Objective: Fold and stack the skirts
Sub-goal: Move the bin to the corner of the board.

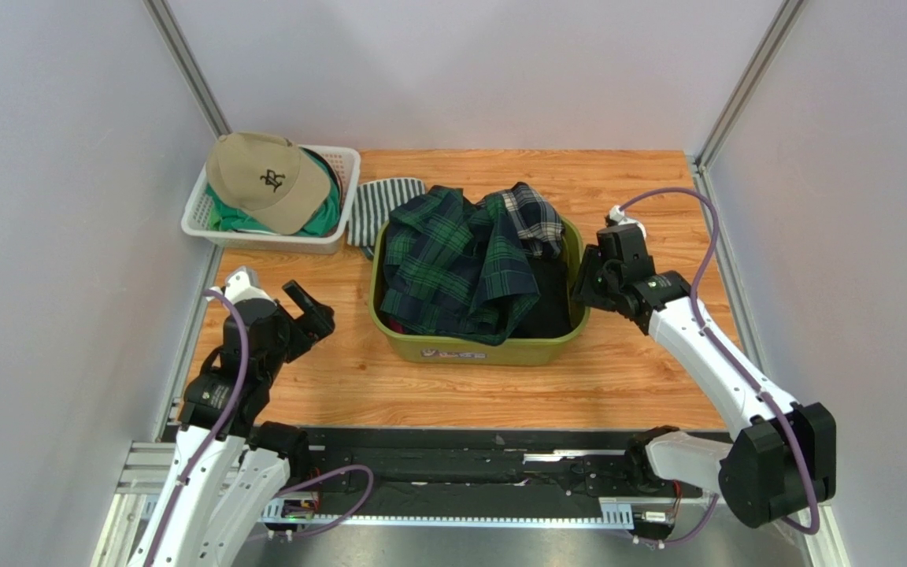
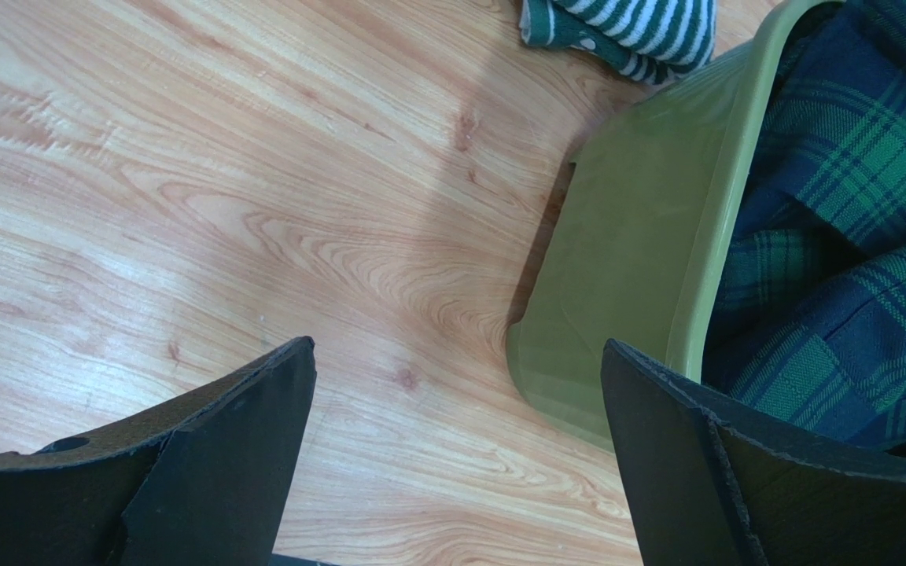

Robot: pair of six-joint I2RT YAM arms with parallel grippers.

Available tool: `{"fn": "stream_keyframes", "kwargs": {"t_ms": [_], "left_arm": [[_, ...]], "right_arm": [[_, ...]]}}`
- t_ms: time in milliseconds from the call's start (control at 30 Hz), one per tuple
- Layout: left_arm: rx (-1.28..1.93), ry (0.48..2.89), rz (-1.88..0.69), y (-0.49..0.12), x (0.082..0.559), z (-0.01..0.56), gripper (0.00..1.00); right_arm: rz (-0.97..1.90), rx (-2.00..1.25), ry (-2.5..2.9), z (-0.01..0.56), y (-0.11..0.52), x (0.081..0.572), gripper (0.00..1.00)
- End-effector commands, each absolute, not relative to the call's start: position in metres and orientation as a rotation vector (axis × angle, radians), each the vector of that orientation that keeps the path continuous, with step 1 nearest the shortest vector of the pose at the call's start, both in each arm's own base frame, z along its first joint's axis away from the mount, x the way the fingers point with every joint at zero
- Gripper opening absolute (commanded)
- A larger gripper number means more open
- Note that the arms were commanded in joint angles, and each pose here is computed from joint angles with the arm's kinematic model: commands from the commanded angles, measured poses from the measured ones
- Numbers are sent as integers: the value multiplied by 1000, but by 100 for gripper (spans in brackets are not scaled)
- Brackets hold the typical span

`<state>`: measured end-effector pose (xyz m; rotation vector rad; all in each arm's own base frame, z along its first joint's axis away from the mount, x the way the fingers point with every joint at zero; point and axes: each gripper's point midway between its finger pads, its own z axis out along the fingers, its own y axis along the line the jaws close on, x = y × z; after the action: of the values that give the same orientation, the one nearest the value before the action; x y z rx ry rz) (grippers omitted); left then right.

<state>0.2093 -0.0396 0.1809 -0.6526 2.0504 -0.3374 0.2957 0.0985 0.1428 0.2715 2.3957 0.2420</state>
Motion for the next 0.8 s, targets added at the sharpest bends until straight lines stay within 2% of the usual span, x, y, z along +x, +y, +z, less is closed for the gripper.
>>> {"fn": "stream_keyframes", "kwargs": {"t_ms": [0, 67, 100, 200, 267, 300, 667, 767], "left_arm": [[-642, 2004, -356, -41, 218, 196, 99], [-646, 2004, -353, -41, 219, 196, 99], [-647, 2011, -349, -41, 220, 194, 99], [-642, 2013, -344, -41, 222, 195, 99], [-650, 2013, -329, -39, 224, 194, 99], [-650, 2015, -324, -39, 224, 192, 99], [-600, 2002, -318, -44, 245, 194, 99], [-604, 2015, -310, -45, 250, 189, 99]], "right_arm": [[154, 328, 2335, 154, 89, 315, 28], [100, 362, 2313, 157, 82, 323, 23], [46, 387, 2270, 167, 74, 332, 16], [-76, 438, 2216, 180, 55, 352, 5], [-147, 460, 2191, 185, 42, 363, 4], [-211, 493, 2179, 183, 29, 370, 0], [-241, 232, 2059, 229, -31, 472, 0], [-231, 223, 2084, 218, -55, 493, 0]]}}
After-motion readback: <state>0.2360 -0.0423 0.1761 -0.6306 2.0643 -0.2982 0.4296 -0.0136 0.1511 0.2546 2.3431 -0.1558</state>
